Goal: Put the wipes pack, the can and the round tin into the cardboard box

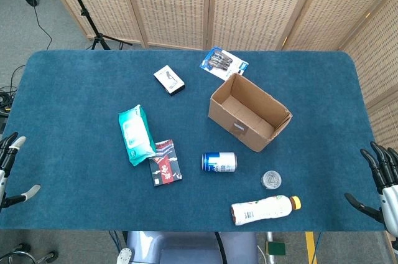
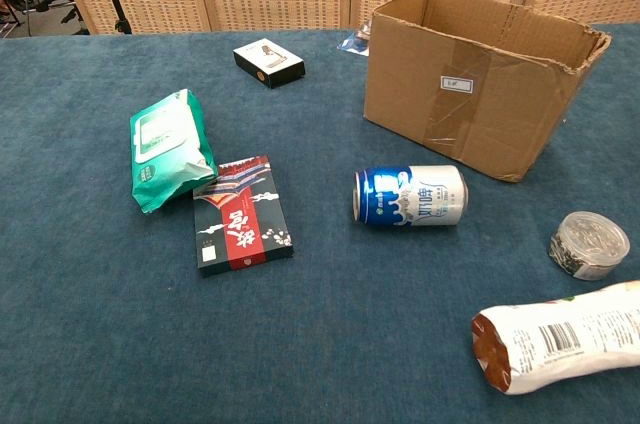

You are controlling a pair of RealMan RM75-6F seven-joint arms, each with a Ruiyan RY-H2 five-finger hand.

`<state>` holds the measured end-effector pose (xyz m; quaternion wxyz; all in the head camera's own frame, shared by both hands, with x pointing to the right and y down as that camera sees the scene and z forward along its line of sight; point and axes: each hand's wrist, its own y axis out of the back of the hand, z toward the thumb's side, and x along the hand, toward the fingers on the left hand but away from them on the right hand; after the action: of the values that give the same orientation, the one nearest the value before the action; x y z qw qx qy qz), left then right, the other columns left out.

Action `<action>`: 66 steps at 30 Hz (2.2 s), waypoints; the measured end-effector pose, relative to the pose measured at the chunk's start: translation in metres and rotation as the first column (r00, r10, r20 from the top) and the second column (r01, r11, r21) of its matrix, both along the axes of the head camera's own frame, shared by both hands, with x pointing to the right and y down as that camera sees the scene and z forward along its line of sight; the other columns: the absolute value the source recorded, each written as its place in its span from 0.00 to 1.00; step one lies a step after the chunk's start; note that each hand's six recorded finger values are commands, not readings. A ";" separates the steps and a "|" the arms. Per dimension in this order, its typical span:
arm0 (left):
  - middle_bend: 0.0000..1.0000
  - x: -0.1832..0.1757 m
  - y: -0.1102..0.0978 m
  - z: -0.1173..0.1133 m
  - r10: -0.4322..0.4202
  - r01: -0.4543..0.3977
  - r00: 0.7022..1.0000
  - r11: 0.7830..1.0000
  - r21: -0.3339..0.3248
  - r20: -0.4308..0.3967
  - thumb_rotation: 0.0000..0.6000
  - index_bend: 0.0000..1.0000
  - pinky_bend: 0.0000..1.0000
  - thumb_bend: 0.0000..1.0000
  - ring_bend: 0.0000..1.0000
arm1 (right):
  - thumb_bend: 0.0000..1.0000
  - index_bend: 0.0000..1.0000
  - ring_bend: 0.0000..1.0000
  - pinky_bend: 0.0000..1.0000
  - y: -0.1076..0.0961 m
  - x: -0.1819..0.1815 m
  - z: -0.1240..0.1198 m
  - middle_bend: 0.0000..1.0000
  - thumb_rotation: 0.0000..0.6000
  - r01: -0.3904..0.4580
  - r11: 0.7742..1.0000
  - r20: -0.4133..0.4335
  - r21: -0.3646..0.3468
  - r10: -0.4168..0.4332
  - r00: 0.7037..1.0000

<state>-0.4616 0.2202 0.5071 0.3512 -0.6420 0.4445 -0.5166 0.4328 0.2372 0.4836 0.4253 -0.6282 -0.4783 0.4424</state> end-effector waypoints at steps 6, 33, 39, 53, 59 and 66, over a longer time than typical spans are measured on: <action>0.00 0.000 0.000 0.000 -0.001 0.001 1.000 1.000 -0.002 0.002 1.00 0.00 0.00 0.00 0.00 | 0.00 0.00 0.00 0.00 0.000 0.001 0.000 0.00 1.00 -0.006 1.000 -0.011 0.002 0.006 1.000; 0.00 0.084 -0.120 0.118 0.581 -0.579 0.801 0.813 -0.064 0.141 1.00 0.00 0.00 0.00 0.00 | 0.00 0.00 0.00 0.00 -0.012 0.019 0.027 0.00 1.00 -0.143 0.983 -0.203 -0.114 0.118 0.972; 0.00 0.124 -0.134 0.154 0.721 -0.716 0.675 0.691 -0.097 0.153 1.00 0.00 0.00 0.00 0.00 | 0.00 0.00 0.00 0.00 -0.015 0.024 0.028 0.00 1.00 -0.173 0.979 -0.217 -0.106 0.147 0.965; 0.00 0.189 -0.128 0.217 0.826 -0.811 0.544 0.563 -0.159 0.148 1.00 0.00 0.00 0.00 0.00 | 0.00 0.00 0.00 0.00 -0.021 0.037 0.033 0.00 1.00 -0.226 0.967 -0.226 -0.120 0.195 0.954; 0.17 0.204 -0.124 0.231 0.838 -0.820 0.523 0.544 -0.178 0.153 1.00 0.17 0.31 0.04 0.18 | 0.00 0.00 0.00 0.00 -0.023 0.039 0.032 0.00 1.00 -0.234 0.965 -0.219 -0.118 0.205 0.954; 0.56 0.209 -0.122 0.222 0.848 -0.841 0.510 0.527 -0.122 0.145 1.00 0.71 0.60 0.35 0.52 | 0.00 0.00 0.00 0.00 -0.023 0.042 0.031 0.00 1.00 -0.238 0.963 -0.208 -0.123 0.209 0.956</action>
<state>-0.2526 0.0980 0.7288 0.5863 -0.7317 0.0320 -0.3463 0.4746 0.2146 0.5143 0.3693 -0.5537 -0.4691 0.5805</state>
